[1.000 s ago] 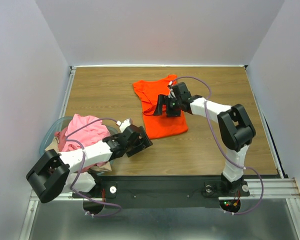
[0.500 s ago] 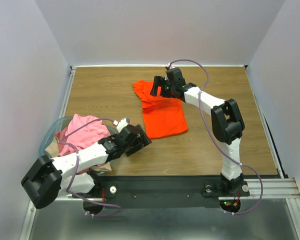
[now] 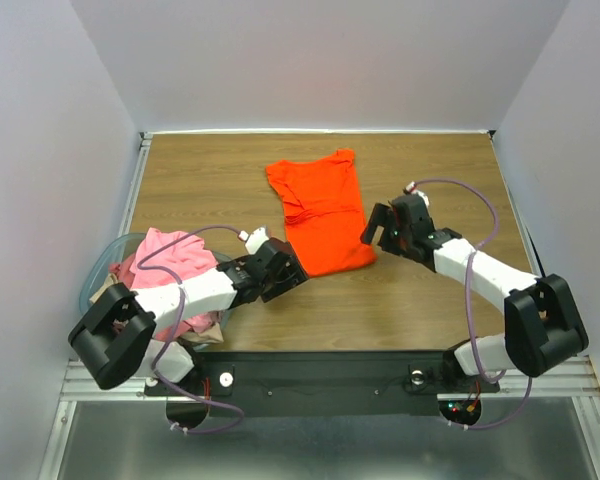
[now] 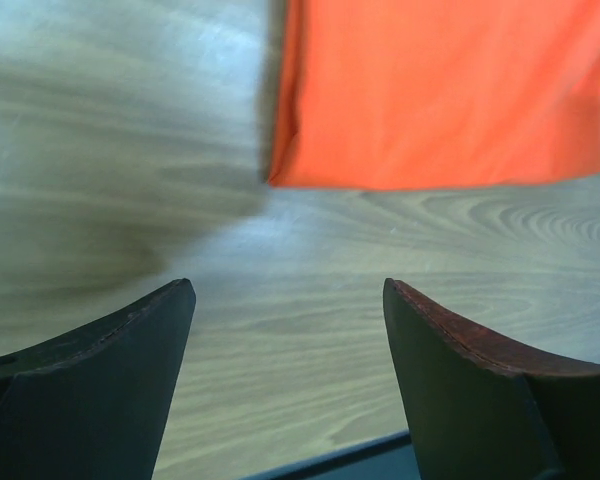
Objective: Fold and stack the t-shirts
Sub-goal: Fold the tshirt
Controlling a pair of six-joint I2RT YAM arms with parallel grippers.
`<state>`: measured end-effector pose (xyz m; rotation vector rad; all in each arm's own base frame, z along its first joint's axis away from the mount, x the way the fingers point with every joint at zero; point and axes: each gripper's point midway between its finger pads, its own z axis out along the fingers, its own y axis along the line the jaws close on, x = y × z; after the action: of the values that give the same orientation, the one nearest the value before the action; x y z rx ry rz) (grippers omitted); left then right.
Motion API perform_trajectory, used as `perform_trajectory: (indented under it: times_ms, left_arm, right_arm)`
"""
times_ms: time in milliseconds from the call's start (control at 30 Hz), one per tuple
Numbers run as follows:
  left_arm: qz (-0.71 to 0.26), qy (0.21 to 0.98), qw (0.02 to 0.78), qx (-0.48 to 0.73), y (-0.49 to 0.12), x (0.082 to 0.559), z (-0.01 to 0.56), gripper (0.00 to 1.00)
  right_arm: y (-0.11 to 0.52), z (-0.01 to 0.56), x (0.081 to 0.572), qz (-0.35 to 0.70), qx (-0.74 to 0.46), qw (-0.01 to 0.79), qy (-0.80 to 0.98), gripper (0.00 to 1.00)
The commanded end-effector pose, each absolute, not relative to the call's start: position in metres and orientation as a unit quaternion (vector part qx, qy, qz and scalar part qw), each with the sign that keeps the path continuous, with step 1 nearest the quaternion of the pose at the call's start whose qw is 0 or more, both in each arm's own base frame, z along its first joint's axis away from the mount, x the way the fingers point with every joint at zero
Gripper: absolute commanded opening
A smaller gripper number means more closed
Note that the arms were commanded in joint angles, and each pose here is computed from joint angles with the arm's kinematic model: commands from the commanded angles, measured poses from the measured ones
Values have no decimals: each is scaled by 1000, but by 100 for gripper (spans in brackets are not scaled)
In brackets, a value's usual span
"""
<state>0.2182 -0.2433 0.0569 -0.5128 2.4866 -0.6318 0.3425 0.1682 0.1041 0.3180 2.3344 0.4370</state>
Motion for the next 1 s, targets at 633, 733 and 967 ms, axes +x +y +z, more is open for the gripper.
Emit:
perform_trajectory:
  times_ms: [633, 733, 967]
  left_arm:
    - [-206, 925, 245, -203, -253, 254, 28, 37]
    - [-200, 927, 243, -204, -253, 255, 24, 20]
    - [-196, 932, 235, -194, -254, 253, 15, 0]
  right_arm:
    - [169, 36, 306, 189, 189, 282, 921, 66]
    - [165, 32, 305, 182, 192, 283, 922, 57]
    - [160, 18, 303, 161, 192, 276, 928, 37]
